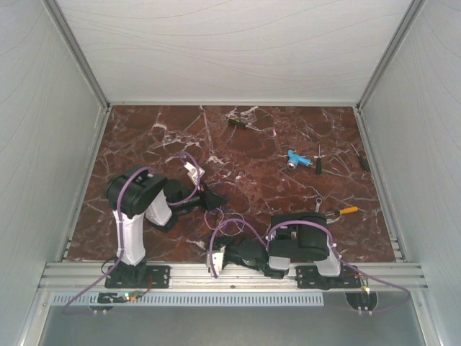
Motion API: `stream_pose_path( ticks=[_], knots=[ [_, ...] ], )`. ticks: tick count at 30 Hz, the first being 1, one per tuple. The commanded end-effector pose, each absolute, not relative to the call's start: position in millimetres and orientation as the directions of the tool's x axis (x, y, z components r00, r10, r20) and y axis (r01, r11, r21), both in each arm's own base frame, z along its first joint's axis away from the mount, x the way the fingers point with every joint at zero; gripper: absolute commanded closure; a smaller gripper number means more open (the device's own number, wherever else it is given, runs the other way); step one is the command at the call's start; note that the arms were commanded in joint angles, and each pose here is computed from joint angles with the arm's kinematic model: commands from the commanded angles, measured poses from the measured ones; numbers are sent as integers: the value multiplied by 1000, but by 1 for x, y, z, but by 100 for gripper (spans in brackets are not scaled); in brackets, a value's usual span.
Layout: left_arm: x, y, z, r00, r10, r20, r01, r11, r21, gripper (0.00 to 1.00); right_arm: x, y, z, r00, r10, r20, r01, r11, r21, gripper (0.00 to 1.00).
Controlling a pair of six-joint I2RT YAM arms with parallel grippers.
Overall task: Zip-tie the wires
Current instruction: Tie the cable at the center of the board.
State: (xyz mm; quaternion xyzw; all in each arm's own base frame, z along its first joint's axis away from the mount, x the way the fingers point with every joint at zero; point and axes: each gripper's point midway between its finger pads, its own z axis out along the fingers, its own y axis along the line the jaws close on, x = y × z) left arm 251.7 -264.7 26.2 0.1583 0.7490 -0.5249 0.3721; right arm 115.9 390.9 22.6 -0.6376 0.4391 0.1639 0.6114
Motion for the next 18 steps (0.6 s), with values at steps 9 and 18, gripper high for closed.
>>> stream_pose_path(
  ticks=[9,18],
  knots=[
    [265,-271,79,-471,-253,-845,784,319,-533,100,113,398,26,547,-322,-773,-776,149,-612,95],
    [257,-270,83,-457,-241,-856,801,308,-514,100,121,392,42,476,-306,-824,-816,194,-544,100]
  ],
)
